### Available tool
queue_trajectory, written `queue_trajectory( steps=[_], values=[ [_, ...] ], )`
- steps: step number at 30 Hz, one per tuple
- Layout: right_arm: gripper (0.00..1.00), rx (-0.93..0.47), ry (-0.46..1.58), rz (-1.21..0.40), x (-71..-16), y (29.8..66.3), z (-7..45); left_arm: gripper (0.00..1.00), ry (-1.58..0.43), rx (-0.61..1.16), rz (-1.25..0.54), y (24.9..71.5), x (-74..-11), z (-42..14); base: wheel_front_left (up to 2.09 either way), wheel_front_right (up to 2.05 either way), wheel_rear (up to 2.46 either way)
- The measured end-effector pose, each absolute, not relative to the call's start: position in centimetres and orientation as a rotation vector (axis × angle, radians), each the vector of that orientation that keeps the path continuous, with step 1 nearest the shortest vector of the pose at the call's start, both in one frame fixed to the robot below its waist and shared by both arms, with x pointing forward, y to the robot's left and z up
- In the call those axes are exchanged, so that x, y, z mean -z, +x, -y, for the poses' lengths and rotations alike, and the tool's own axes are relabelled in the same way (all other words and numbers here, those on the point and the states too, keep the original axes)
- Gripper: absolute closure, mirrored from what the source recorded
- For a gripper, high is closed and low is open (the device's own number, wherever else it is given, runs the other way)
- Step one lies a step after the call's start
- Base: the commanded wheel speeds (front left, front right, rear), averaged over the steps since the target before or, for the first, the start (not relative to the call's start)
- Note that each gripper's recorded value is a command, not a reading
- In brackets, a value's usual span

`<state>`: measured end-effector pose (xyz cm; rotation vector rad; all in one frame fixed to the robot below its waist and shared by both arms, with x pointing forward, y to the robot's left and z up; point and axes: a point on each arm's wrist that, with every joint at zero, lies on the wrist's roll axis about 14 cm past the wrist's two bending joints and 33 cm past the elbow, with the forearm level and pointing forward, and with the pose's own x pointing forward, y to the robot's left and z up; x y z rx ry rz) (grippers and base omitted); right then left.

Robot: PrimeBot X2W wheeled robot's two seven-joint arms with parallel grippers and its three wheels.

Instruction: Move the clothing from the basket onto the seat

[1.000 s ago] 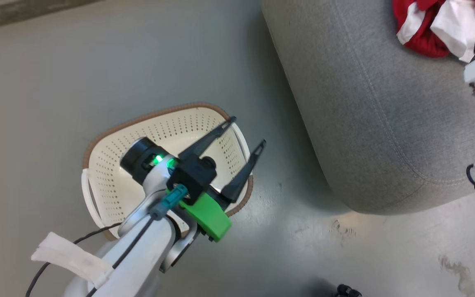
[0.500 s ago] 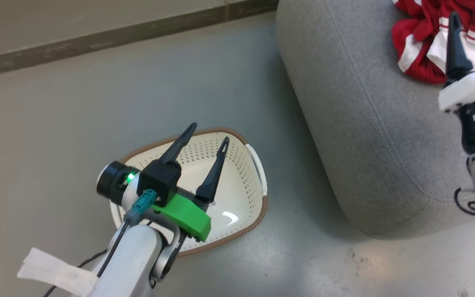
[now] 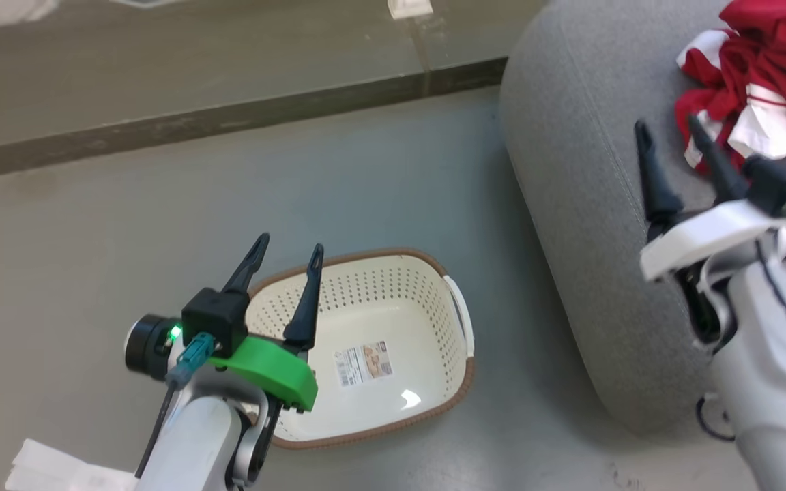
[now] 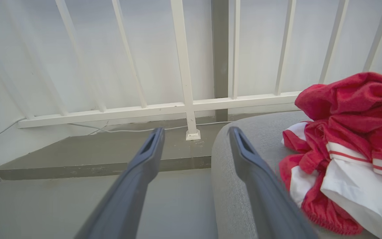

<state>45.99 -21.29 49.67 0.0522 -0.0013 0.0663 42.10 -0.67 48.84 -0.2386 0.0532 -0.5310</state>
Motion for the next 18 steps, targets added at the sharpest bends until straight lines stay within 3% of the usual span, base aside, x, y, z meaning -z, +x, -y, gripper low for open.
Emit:
queue_trajectory(
  steps=[18],
  values=[
    [0.0,-0.159,0.134,0.017,-49.7,41.0,15.0,0.0,-0.227,0.333,-0.037,39.4,-49.6,-5.5,0.0,0.0,0.0]
  ],
)
